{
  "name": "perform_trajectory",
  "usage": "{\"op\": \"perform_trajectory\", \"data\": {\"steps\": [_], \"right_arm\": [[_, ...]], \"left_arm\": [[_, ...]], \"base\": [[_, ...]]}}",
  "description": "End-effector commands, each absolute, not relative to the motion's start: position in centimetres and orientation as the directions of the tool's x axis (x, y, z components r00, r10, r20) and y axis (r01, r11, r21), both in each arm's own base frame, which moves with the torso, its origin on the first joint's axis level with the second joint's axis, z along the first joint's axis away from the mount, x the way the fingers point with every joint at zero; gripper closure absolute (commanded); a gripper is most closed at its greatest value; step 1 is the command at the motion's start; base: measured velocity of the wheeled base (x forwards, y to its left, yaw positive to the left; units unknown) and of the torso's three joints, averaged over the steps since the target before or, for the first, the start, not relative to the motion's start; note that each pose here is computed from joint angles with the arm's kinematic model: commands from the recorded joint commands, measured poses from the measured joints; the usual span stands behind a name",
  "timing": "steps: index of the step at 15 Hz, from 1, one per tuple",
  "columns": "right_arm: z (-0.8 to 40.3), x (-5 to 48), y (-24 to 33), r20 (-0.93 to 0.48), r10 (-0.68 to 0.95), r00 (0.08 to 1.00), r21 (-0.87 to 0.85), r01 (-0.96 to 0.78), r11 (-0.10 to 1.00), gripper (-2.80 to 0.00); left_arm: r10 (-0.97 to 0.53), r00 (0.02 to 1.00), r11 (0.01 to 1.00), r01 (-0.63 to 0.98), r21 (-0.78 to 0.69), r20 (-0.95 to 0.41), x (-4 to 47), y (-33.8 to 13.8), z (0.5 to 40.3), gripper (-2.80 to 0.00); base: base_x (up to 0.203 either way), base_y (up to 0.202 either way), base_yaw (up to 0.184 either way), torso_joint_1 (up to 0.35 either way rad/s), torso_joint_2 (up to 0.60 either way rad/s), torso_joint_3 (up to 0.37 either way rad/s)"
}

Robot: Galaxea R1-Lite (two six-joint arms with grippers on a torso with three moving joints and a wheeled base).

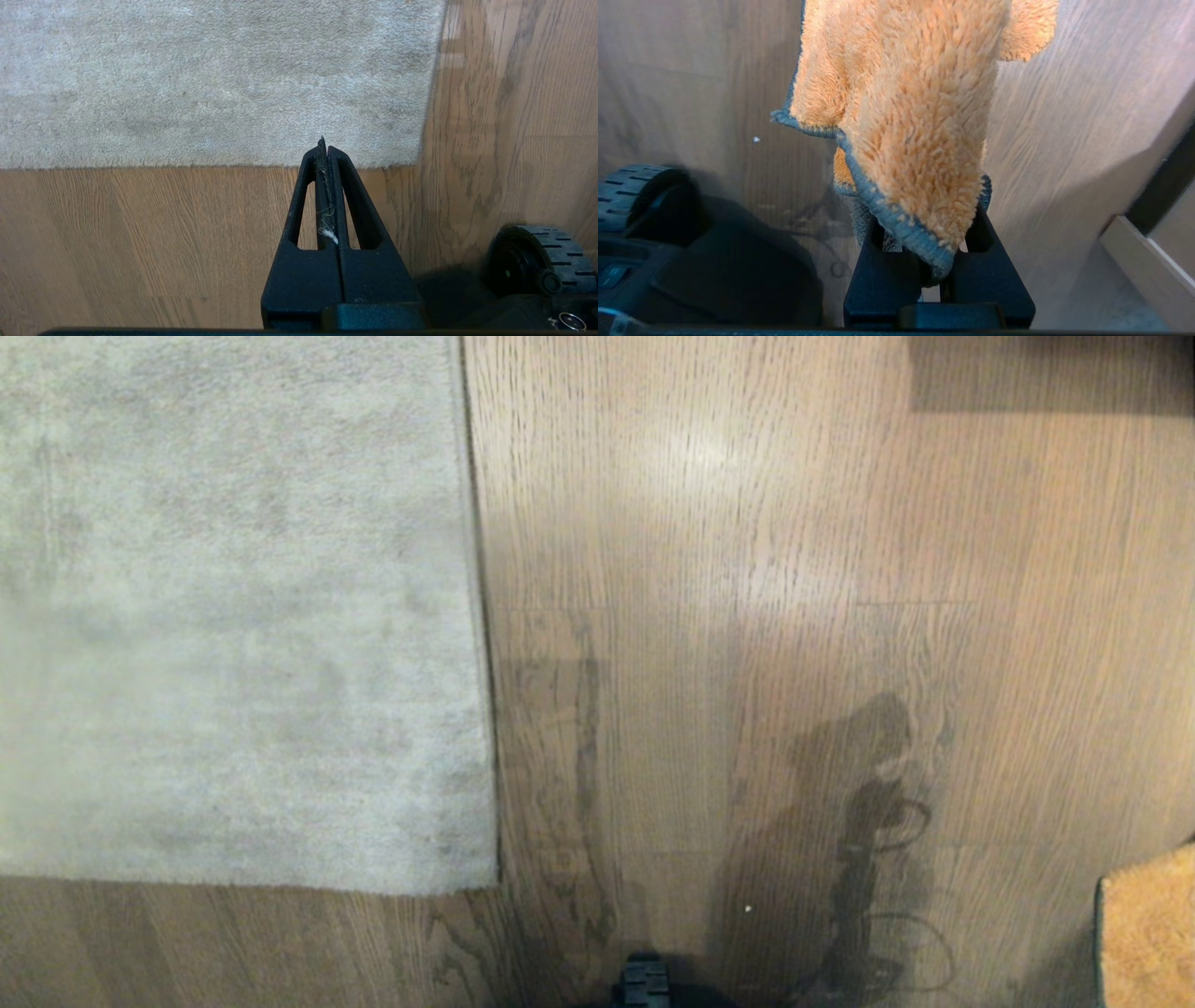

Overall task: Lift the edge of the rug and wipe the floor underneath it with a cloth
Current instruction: Pick up the rag, then lift up the carpet

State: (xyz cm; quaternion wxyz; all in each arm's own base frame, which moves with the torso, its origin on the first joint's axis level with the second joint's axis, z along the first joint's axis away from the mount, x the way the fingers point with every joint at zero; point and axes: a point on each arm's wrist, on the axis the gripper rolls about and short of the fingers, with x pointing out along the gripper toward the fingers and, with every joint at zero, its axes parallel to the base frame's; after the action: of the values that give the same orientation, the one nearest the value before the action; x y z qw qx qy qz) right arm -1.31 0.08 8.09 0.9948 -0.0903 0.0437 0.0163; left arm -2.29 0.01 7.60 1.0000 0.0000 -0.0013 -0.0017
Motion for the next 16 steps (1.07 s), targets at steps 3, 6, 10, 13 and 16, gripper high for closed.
{"op": "perform_trajectory", "data": {"steps": [3,6,10,13,16], "right_arm": [[7.54,-2.19,0.11,-0.023,0.038,0.999,-0.181,-0.042,0.983,0.0],[7.53,-2.28,0.1,-0.002,0.04,0.999,-0.178,-0.04,0.983,0.0],[7.52,-2.28,0.1,-0.003,0.038,0.999,-0.153,-0.038,0.987,0.0],[7.53,-2.29,0.09,-0.005,0.035,0.999,-0.11,-0.036,0.993,0.0],[7.53,-2.28,0.09,-0.002,0.032,0.999,-0.092,-0.032,0.995,0.0]], "left_arm": [[-0.003,1.0,1.0,0.003,0.0,0.002,-2.28,0.01,7.58,0.0],[-0.003,1.0,1.0,0.003,0.0,0.002,-2.28,0.01,7.56,0.0],[-0.003,1.0,1.0,0.003,0.0,0.003,-2.29,0.01,7.61,0.0],[-0.003,1.0,1.0,0.003,0.0,0.003,-2.29,0.01,7.6,0.0],[-0.003,1.0,1.0,0.003,0.0,0.003,-2.29,0.01,7.61,0.0]], "base": [[0.0,0.0,0.0,0.0,0.0,0.0],[0.0,0.0,0.0,0.0,0.0,0.0],[0.0,0.0,0.0,0.0,0.0,0.0],[0.0,0.0,0.0,0.0,0.0,0.0],[0.0,0.0,0.0,0.0,0.0,0.0]]}}
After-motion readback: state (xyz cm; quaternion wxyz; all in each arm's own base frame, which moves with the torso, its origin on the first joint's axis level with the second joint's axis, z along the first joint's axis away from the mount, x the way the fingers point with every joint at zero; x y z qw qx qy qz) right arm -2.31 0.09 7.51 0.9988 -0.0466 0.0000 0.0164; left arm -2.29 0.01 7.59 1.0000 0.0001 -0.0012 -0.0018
